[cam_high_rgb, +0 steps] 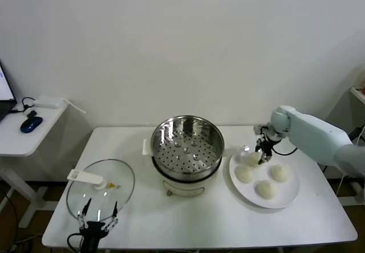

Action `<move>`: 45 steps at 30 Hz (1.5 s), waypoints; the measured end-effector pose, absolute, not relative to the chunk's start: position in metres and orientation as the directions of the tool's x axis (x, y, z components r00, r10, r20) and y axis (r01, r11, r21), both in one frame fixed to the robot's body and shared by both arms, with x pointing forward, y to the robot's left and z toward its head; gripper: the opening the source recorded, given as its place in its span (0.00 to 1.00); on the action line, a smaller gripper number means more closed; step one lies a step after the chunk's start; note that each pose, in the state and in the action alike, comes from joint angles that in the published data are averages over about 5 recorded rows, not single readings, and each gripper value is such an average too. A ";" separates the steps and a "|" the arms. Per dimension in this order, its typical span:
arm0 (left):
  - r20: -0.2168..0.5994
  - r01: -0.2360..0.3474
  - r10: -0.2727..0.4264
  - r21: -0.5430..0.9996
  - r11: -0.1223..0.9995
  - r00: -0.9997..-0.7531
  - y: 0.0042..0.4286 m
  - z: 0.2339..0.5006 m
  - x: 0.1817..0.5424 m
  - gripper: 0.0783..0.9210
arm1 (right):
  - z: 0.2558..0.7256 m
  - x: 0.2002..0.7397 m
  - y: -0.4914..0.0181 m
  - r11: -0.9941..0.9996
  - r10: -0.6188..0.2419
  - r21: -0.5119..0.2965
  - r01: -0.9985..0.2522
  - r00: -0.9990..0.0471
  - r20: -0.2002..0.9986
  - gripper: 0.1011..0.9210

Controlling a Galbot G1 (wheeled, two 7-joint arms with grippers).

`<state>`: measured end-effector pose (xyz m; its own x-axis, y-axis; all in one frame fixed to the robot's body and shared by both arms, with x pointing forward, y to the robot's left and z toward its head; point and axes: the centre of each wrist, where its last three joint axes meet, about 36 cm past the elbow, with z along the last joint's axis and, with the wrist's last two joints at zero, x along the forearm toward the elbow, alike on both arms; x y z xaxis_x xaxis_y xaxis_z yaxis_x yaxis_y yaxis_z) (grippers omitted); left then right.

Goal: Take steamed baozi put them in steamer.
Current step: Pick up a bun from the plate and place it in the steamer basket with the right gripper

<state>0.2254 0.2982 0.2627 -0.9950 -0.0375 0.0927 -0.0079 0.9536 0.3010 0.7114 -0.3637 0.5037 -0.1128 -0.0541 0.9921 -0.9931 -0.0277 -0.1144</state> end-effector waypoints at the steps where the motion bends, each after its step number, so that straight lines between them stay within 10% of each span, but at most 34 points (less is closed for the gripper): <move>1: 0.092 -0.008 -0.037 0.302 0.953 -0.995 0.298 0.263 0.225 0.88 | 0.510 0.711 -0.363 -0.036 -0.056 -0.117 -0.993 -0.115 0.992 0.59; 22: 0.068 -0.001 -0.024 0.310 0.951 -0.997 0.292 0.270 0.226 0.88 | 0.707 0.697 -0.248 -0.420 -0.221 -0.311 -0.853 -0.236 0.946 0.59; 45: 0.066 -0.024 -0.047 0.312 0.950 -0.997 0.295 0.267 0.222 0.88 | 0.687 0.753 -0.109 -0.885 -0.321 -0.357 -0.300 -0.161 0.933 0.61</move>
<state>0.2216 0.2953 0.2673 -0.9967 -0.0471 0.0659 -0.0243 0.9499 0.3116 0.7527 -0.1089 0.6873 -0.1613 -0.3215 0.9331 -0.2997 -0.8849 -0.3567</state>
